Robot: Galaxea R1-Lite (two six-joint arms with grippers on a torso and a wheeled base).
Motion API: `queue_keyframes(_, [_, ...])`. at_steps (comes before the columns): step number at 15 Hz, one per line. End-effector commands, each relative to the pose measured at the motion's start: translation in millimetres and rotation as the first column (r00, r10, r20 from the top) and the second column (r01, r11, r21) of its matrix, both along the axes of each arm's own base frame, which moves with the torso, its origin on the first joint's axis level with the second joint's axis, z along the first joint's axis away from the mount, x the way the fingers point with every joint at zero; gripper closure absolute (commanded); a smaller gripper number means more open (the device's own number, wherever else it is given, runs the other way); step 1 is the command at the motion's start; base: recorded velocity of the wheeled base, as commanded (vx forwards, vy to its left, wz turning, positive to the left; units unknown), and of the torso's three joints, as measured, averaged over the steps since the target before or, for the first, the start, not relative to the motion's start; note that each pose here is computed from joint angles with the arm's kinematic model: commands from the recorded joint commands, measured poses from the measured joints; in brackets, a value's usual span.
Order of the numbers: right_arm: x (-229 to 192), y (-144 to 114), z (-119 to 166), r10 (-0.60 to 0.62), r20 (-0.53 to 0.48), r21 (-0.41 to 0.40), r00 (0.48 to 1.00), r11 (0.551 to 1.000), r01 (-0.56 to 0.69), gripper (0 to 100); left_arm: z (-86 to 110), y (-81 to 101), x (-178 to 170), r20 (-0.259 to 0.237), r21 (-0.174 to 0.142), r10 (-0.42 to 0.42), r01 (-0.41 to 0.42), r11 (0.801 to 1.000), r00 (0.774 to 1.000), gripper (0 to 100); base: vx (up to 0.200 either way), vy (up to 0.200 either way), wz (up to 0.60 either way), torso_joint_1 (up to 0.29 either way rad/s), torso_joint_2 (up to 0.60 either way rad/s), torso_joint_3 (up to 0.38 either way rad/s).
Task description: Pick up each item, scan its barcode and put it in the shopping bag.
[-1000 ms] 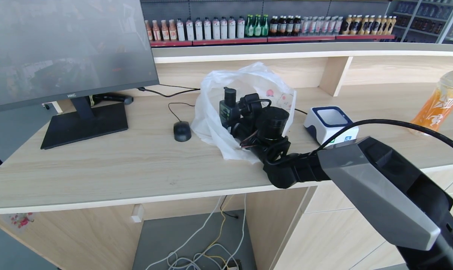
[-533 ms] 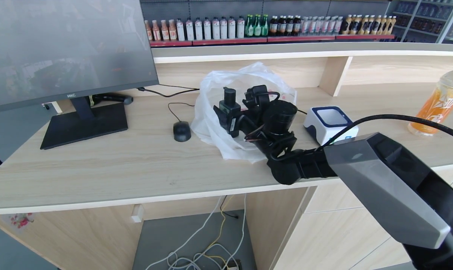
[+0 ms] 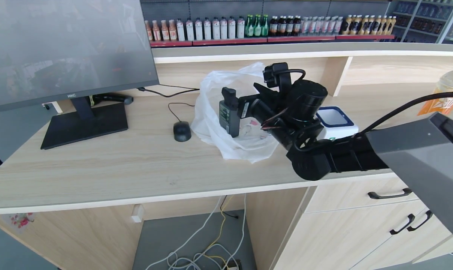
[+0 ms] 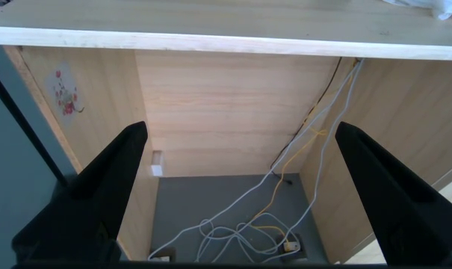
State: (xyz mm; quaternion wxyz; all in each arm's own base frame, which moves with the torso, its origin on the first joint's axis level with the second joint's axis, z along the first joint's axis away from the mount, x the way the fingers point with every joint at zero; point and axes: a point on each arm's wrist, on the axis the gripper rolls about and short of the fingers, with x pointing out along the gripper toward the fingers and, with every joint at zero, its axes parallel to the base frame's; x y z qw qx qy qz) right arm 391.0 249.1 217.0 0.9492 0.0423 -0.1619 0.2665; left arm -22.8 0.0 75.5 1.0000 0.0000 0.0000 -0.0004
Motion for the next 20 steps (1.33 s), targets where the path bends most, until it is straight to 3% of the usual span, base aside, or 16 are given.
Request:
queue_keyframes(1, [-37.1,-10.7,18.6,0.023,0.050,0.030,0.999,0.999,-0.024,0,0.0,0.0,0.0,0.000,0.000,0.001,-0.001,1.000,1.000,0,0.000,0.000,0.00,0.000,0.00,0.000])
queue_keyframes(6, [-109.2,-42.0,24.8,0.061,0.175,0.061,0.983,0.995,-0.073,0,0.0,0.0,0.0,0.000,0.000,-0.001,0.001,1.000,1.000,0,0.000,0.000,0.00,0.000,0.00,0.000])
queue_keyframes(10, [-155.2,-66.8,5.1,0.086,0.143,0.042,0.986,0.995,-0.093,0,0.0,0.0,0.0,0.000,0.000,-0.001,0.001,1.000,1.000,0,0.000,0.000,0.00,0.000,0.00,0.000])
queue_keyframes(11, [-173.3,-79.8,-13.6,0.095,0.070,-0.006,0.993,0.996,-0.095,0,0.1,0.0,0.5,-0.006,0.005,-0.002,0.002,1.000,1.000,0,0.000,0.000,0.00,0.000,0.00,0.000])
queue_keyframes(20, [-217.2,-97.3,-18.0,0.152,0.039,-0.020,0.988,0.988,-0.151,0,0.0,0.0,0.1,-0.002,0.000,-0.001,0.001,1.000,1.000,0,0.000,0.000,0.00,0.000,0.00,0.000])
